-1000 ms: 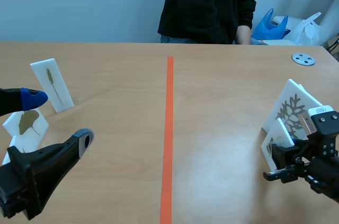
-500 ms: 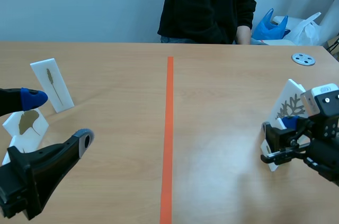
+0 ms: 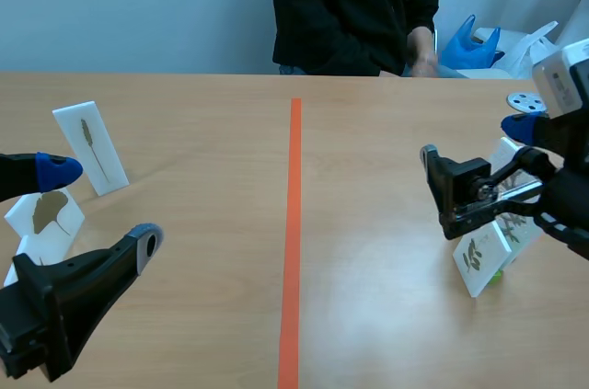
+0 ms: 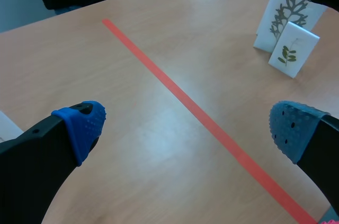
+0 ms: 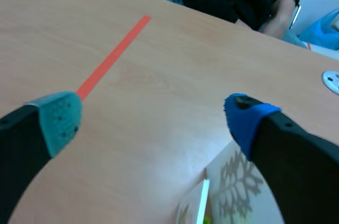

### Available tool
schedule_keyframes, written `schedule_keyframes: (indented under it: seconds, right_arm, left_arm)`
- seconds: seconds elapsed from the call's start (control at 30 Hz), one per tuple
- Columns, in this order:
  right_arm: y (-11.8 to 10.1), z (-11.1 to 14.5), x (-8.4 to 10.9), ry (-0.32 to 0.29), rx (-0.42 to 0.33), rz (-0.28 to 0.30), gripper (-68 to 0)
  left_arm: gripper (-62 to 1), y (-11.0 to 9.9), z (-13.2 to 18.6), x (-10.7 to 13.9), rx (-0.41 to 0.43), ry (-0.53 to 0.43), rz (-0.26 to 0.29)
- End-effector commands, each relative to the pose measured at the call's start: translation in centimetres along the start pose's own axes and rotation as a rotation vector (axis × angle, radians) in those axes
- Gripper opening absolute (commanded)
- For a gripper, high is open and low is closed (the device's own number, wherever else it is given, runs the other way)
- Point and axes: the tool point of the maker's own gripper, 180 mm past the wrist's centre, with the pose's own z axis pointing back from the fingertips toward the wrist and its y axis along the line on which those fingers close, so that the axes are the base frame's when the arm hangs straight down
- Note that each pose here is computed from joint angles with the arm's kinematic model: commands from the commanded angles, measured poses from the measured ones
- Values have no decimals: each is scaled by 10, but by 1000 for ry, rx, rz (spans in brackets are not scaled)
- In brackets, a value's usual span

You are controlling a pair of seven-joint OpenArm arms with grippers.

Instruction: Sort the leaf by its shape. The table is split by an orange tape line. A compound leaf with several leaflets goes to the left side, a simple leaf with one blade goes to the right side. Return to the home posture when a red brick is placed on the table.

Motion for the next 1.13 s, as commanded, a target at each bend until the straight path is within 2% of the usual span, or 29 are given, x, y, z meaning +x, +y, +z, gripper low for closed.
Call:
schedule_keyframes:
  seconds: [0.0,0.07,0.17,0.23,0.43,1.1]
  right_arm:
    - [-4,8,-3,24,-11,2,-30]
    - [5,18,-8,65,12,-17,4]
    - [31,34,-12,113,107,-32,4]
    - [46,45,-9,120,161,-52,4]
    - [70,69,0,166,221,-57,4]
    - [74,74,5,161,234,-49,4]
  left_arm:
    - [14,-3,-1,9,-5,-37,7]
    - [14,-3,-1,9,-5,-37,7]
    - [14,-3,-1,9,-5,-37,7]
    - [14,-3,-1,9,-5,-36,8]
    - [14,-3,-1,9,-5,-36,8]
    - [14,-3,-1,9,-5,-36,8]
